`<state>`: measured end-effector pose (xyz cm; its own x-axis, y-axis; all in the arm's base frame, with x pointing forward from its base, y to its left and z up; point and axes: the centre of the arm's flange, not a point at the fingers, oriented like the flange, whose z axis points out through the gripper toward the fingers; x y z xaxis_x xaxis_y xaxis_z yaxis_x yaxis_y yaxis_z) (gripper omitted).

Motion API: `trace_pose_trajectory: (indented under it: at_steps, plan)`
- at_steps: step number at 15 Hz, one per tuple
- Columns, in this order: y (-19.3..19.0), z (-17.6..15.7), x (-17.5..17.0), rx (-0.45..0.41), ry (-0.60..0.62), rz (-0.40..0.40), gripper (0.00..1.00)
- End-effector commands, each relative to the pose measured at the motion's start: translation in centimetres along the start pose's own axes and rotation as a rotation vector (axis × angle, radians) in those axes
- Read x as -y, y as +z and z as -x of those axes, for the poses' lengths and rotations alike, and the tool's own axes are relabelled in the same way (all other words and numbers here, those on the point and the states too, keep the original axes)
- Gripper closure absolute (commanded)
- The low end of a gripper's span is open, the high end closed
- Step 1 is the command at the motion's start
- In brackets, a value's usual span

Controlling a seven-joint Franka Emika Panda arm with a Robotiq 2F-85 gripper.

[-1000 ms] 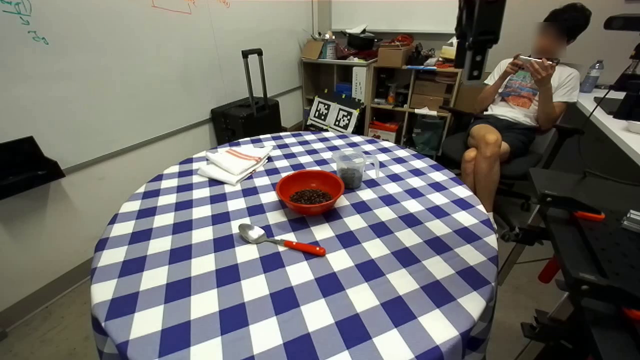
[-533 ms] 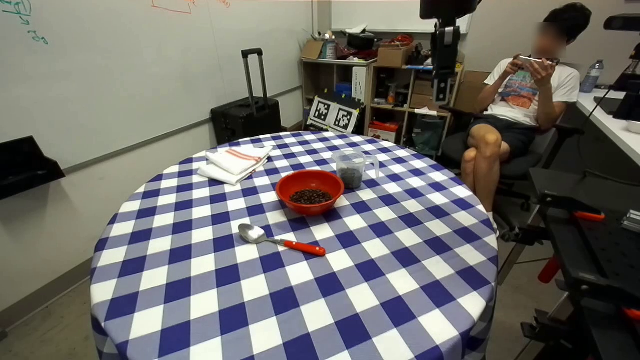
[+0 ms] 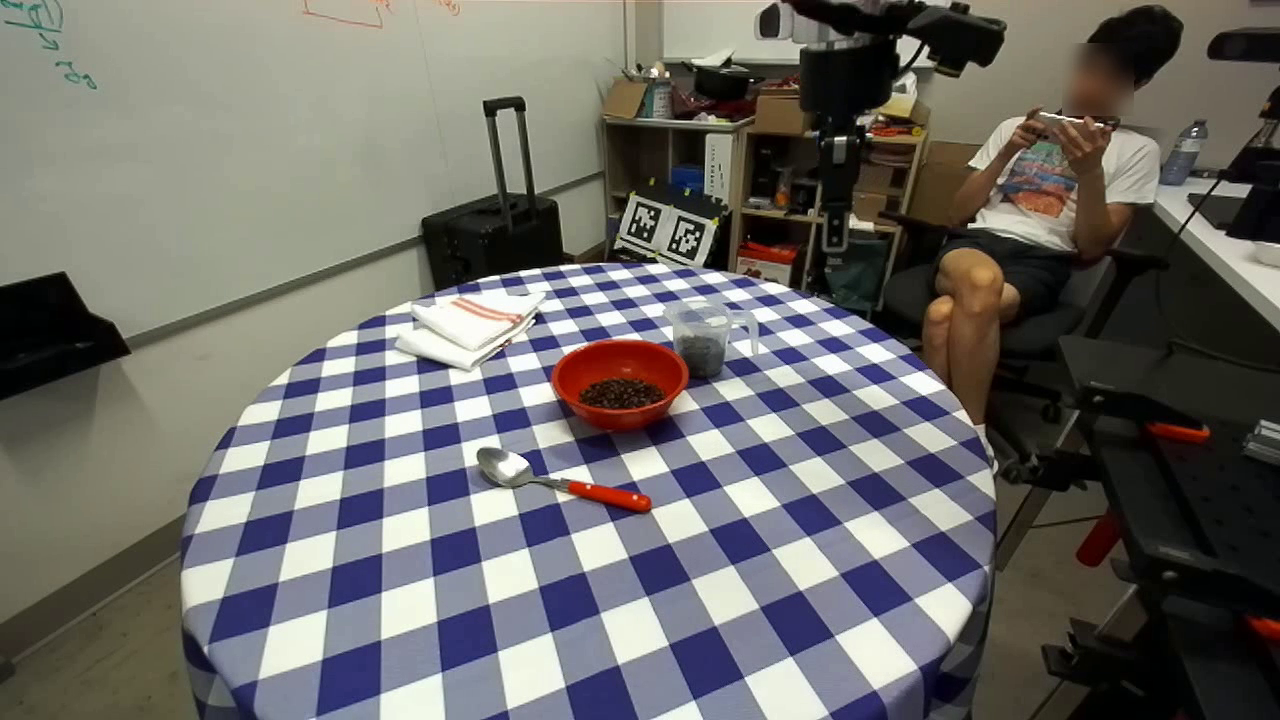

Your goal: Pour the contents of the cup into the bowl

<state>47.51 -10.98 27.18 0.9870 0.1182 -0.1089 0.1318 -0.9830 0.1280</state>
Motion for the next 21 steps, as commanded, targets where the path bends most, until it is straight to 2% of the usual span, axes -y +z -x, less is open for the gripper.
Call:
trace_pose_trajectory:
  at_steps: [1, 9, 15, 21]
  plan:
    - [2.5, -4.3, -1.6, 0.008, -0.029, 0.018, 0.00]
    - [7.0, -8.8, -4.4, 0.034, -0.047, 0.022, 0.00]
    - [9.7, -9.4, -6.9, 0.059, -0.070, 0.027, 0.00]
    - [11.9, -10.2, -7.6, 0.075, -0.094, 0.025, 0.00]
